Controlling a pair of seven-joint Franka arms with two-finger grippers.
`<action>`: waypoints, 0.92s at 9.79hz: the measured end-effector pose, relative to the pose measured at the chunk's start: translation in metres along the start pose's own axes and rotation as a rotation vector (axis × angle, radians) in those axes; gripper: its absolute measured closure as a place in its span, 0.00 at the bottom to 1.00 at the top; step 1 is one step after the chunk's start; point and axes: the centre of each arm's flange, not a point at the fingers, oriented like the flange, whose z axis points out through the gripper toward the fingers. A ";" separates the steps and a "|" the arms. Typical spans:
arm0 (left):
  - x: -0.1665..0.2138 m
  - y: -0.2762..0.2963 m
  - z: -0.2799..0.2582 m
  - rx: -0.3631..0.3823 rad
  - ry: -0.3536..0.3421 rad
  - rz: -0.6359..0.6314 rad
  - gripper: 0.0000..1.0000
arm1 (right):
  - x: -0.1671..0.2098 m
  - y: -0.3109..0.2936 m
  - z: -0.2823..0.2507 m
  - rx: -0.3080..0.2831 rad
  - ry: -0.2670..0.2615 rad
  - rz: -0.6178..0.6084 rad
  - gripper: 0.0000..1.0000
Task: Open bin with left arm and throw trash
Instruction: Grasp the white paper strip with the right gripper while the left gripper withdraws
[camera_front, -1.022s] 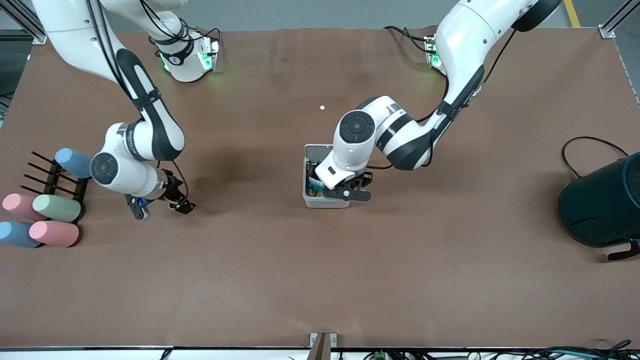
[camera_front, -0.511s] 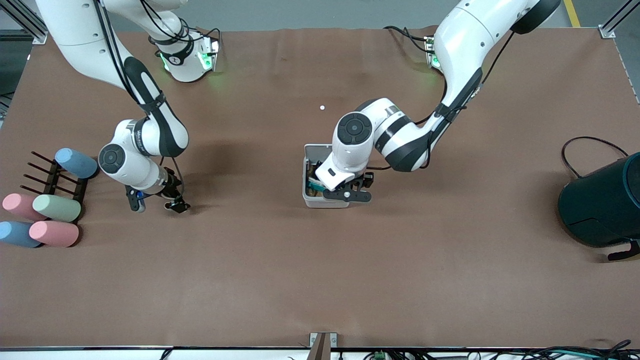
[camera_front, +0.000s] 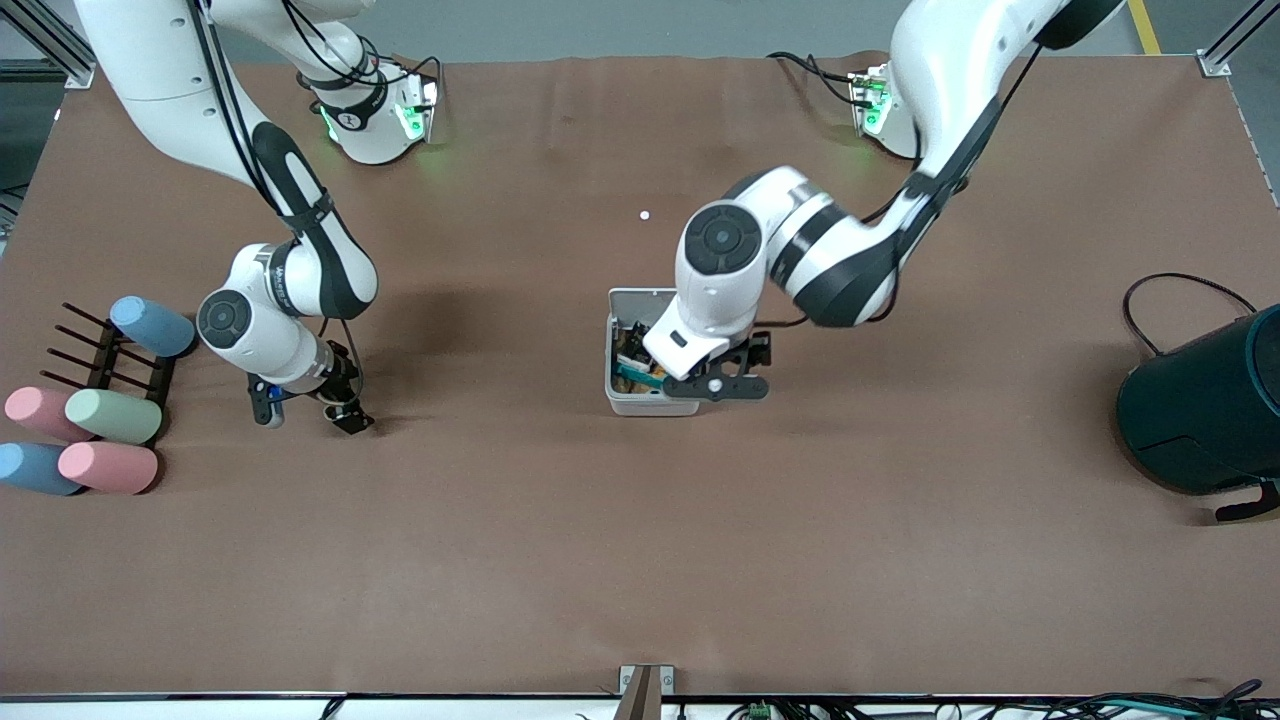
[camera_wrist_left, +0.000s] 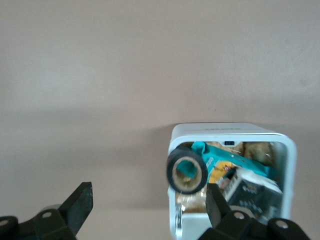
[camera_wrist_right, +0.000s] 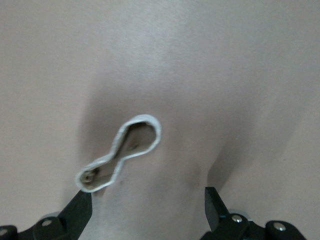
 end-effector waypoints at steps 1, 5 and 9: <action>0.012 -0.030 -0.041 -0.028 0.008 -0.071 0.00 | -0.003 -0.008 -0.006 0.016 0.004 0.010 0.00; 0.070 -0.214 -0.109 -0.059 -0.014 -0.234 0.00 | 0.017 -0.002 0.003 -0.003 0.027 0.057 0.00; 0.035 -0.333 -0.199 -0.047 -0.015 -0.135 0.00 | 0.029 -0.001 0.009 -0.013 0.042 0.069 0.18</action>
